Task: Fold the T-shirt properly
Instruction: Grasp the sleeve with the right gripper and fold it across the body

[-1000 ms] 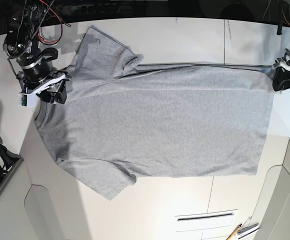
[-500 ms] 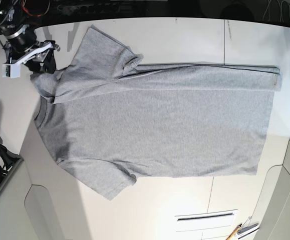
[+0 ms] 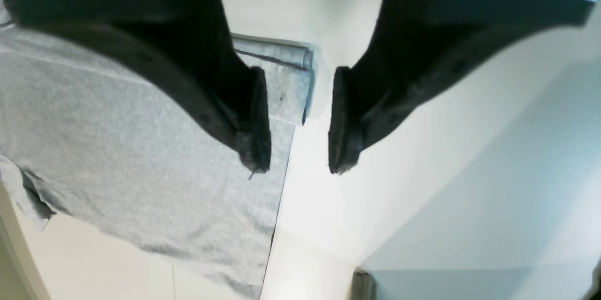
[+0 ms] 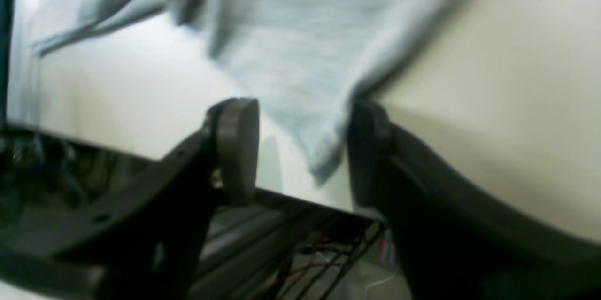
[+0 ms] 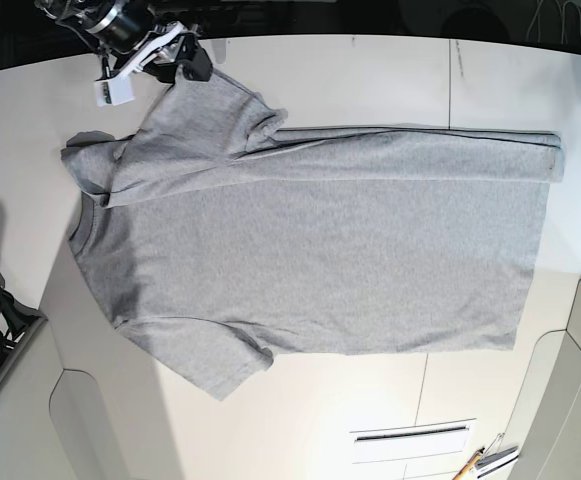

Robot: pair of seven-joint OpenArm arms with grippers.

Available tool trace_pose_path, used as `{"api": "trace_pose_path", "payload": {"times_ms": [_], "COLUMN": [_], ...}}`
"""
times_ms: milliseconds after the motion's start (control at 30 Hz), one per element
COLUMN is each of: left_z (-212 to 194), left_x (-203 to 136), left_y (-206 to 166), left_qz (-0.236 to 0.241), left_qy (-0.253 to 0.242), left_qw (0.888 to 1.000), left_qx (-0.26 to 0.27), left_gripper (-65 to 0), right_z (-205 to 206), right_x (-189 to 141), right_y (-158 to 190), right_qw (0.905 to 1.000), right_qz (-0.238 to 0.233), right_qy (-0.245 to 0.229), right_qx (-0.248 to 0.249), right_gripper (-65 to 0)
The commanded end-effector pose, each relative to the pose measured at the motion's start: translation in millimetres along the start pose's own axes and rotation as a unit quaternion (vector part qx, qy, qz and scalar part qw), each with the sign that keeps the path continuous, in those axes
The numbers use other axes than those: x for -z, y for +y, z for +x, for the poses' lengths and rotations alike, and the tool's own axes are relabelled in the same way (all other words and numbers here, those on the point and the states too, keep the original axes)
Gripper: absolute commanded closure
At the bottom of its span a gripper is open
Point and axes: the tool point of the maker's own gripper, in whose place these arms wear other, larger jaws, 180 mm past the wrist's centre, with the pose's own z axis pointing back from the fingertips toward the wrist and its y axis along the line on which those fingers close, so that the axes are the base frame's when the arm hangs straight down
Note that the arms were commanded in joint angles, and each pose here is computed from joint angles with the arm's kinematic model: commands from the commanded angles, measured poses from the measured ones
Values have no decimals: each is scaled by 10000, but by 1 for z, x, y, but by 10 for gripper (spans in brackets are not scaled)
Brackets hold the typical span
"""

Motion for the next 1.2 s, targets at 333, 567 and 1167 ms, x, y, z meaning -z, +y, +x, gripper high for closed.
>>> {"api": "trace_pose_path", "payload": {"times_ms": [333,567,1167], "left_z": [19,19,19], "left_x": [-2,-2,-2], "left_y": [-4,-4,-4], "left_qz": [-105,-102,-102], "left_qy": [-237,-235,-238], "left_qw": [9995,9995,9995], "left_qx": [164,164,161], "left_gripper": [-243,-243,-243], "right_z": [1,29,208], "right_x": [-1,5,20], "right_y": [-11,6,49], "right_qw": [9993,9986,9552], "right_qz": [-370,81,169], "right_qy": [-41,-363,-2053], "right_qx": [-56,-384,-2125], "right_gripper": [-252,0,0]}}
